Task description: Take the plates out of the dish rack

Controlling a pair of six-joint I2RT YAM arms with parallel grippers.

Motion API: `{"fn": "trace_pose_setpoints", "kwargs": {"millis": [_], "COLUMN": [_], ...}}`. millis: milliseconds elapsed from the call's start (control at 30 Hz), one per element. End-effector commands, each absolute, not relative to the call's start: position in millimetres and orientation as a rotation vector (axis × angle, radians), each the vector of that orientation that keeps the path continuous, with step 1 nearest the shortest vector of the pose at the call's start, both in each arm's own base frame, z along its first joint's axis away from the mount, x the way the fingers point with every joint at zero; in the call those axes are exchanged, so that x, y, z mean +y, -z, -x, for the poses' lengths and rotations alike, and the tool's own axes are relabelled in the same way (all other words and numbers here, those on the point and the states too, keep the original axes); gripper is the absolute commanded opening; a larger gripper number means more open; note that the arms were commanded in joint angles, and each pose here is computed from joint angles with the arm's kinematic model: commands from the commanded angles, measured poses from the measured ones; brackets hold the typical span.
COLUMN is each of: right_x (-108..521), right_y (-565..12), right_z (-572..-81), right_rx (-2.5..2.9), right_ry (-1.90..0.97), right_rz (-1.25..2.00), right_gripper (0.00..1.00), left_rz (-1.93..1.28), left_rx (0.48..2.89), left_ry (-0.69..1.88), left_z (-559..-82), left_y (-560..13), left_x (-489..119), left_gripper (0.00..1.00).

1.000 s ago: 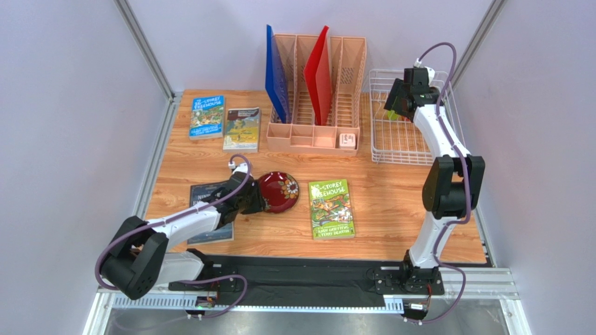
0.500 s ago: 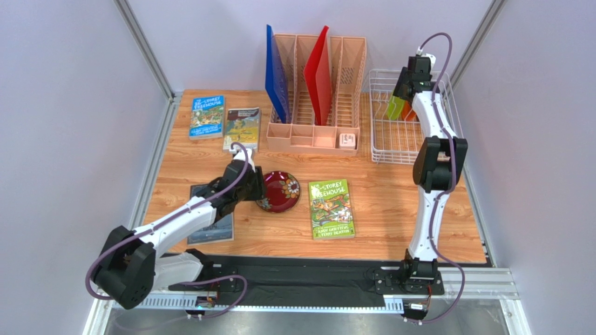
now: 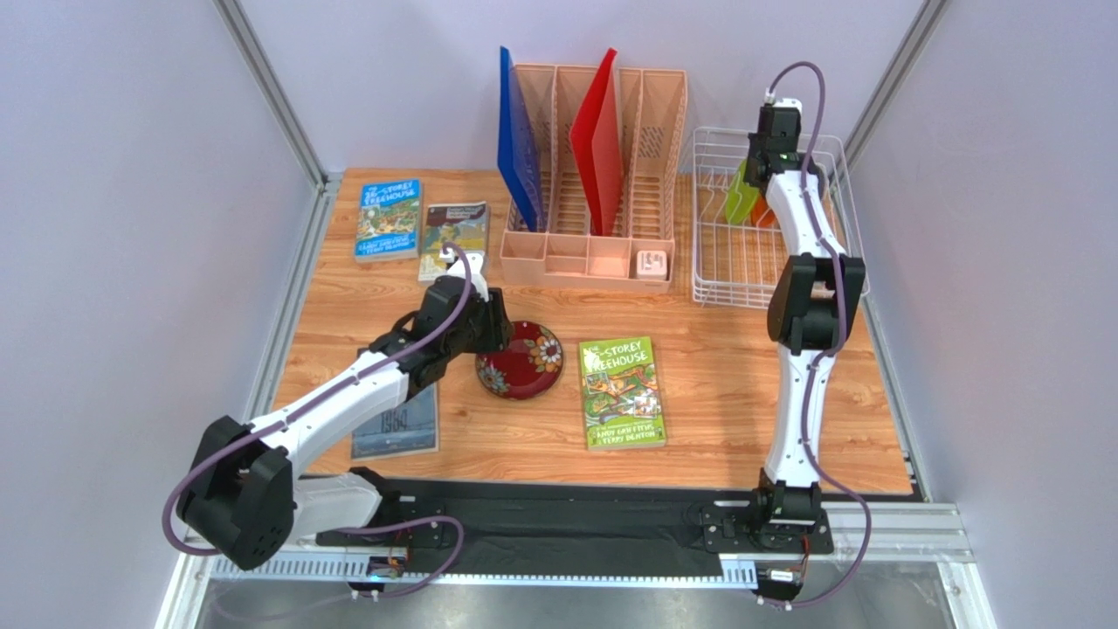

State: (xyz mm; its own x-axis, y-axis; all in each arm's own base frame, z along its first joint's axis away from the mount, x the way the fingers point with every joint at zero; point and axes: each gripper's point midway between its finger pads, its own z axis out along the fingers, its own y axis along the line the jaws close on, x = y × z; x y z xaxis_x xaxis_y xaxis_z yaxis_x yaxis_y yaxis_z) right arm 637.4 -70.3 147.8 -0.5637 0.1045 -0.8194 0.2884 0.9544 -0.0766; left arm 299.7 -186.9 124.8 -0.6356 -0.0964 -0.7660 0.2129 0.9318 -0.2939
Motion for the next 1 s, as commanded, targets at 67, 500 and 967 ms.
{"fn": "trace_pose_setpoints", "kwargs": {"millis": [67,500,967], "right_x": [-51,-64,-1], "right_y": [-211,-289,-339], "right_z": [-639,-595,-484], "right_rx": [2.003,1.729,1.843], "right_ry": [0.474,0.863,0.342], "right_rz": [-0.132,-0.229,-0.316], "right_gripper": [0.00,0.00,0.00], "left_rz": [-0.114,-0.127,-0.194], "left_rx": [2.169,2.176,2.080], "left_ry": [0.485,0.483,0.623], "left_z": [-311,-318,-318], "left_y": [-136,-137,-173], "left_x": [-197,-202,-223], "left_gripper": [0.52,0.51,0.57]}}
